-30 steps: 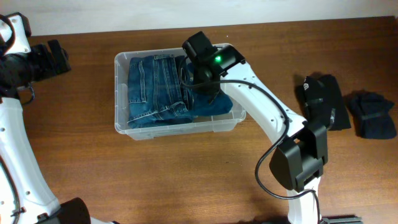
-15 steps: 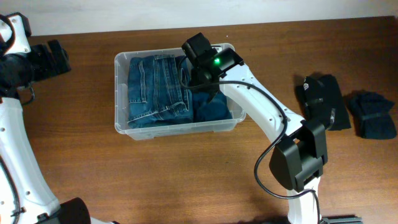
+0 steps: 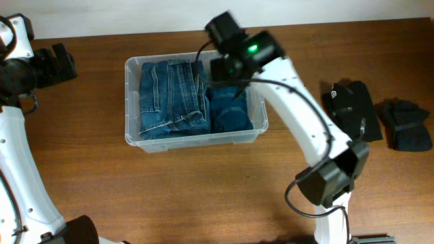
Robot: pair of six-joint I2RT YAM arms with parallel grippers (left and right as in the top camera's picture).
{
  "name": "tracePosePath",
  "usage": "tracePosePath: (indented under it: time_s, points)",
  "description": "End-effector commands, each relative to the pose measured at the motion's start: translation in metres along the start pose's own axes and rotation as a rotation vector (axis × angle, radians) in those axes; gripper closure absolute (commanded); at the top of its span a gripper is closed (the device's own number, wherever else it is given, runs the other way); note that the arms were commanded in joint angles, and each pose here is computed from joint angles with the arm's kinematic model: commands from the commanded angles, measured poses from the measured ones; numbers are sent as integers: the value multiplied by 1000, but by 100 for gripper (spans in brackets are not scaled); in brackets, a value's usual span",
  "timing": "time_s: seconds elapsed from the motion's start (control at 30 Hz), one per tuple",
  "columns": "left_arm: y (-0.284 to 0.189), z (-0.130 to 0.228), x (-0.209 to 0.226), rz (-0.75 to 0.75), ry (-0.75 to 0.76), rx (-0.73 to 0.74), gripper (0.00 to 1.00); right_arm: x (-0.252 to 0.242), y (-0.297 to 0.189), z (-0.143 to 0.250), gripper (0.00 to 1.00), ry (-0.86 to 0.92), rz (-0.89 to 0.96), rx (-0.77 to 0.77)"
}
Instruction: Pack container
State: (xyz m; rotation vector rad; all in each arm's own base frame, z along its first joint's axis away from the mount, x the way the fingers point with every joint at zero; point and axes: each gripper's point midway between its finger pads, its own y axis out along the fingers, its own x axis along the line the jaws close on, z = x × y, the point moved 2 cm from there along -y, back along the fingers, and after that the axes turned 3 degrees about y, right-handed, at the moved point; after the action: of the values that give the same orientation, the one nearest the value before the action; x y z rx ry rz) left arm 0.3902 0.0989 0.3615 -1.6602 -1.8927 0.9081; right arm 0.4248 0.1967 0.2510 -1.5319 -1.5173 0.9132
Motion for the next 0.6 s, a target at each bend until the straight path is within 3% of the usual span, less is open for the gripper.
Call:
tracePosePath:
  time_s: [0.0,0.3,0.57]
  points:
    - [-3,-4,1,3,-11,-16,1,-48,-48,-28,16,7,24,-88]
    - [-2,-7,1,3,-10,-25,1,-227,-47,-14,4,173,234,112]
    - [-1,-9,1,3,-8,-33,1,-323,-7,24,1,166,235,300]
